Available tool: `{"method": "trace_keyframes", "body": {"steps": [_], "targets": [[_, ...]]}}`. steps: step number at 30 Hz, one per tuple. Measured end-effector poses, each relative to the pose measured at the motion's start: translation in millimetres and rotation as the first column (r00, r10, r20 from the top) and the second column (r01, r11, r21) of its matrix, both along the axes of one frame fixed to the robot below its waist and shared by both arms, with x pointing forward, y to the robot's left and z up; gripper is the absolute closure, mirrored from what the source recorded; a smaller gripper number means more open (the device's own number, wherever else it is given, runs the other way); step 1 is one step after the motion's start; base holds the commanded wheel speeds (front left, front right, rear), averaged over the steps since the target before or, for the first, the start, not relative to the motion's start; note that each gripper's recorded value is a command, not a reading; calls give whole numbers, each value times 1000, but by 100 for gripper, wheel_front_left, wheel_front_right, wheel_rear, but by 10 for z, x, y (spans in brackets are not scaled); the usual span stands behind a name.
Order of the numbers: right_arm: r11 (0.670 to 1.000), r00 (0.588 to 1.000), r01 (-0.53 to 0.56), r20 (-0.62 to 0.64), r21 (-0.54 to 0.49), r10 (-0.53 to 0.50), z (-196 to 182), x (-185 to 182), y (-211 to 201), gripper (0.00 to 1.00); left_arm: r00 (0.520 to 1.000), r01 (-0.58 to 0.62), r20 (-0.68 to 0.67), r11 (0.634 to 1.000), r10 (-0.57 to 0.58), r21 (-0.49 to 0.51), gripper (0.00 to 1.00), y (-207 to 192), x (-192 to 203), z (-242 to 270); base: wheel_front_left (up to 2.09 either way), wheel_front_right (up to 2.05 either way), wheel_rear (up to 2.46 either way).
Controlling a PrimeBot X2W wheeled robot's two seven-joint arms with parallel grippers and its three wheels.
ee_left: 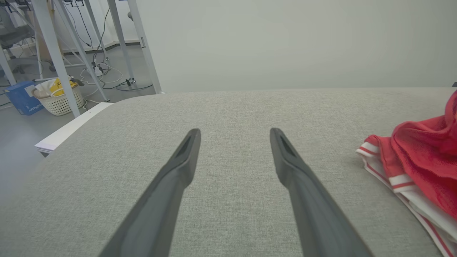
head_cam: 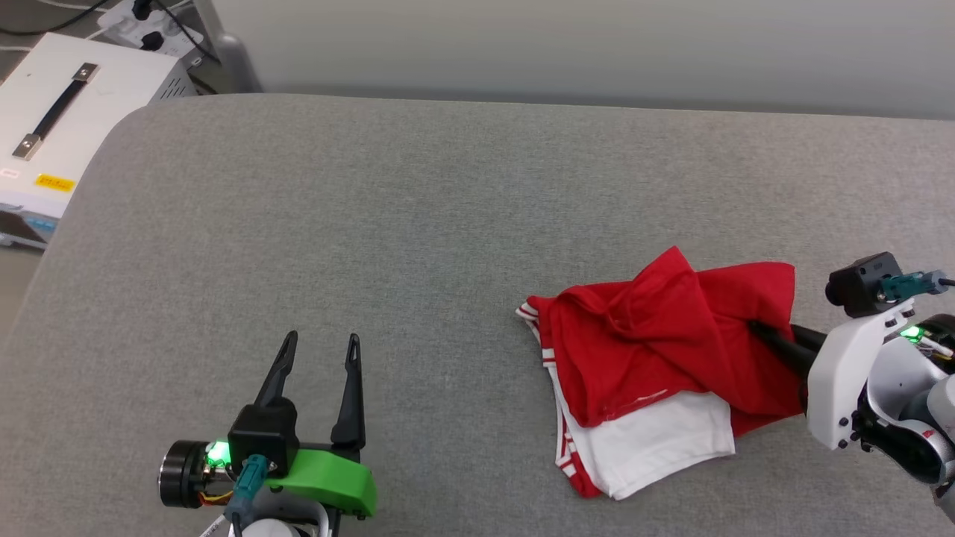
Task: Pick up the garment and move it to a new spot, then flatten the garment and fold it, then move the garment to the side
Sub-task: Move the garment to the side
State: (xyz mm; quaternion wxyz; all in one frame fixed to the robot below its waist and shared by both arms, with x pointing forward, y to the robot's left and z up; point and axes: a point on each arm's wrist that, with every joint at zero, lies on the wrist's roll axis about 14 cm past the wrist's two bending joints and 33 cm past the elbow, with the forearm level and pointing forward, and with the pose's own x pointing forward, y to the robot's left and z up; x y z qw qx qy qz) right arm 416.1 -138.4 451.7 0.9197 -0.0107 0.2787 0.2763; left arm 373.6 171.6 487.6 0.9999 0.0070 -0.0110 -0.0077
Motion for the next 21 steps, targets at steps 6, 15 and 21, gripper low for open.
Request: {"method": "trace_keyframes", "body": {"steps": [6,15,21], "targets": [[994,994,31,111,-109,-19,302,0,-396,100,998,59,12,998,-59,-9,0,-196,75,28,0,0,0],[975,974,164,184,-152,-135,586,-75,-967,100,987,158,33,987,-157,-19,0,-528,268,63,0,0,0],[947,956,264,178,-182,-232,590,-70,-1383,100,976,216,42,976,-215,-24,0,-732,451,43,0,0,0]]}}
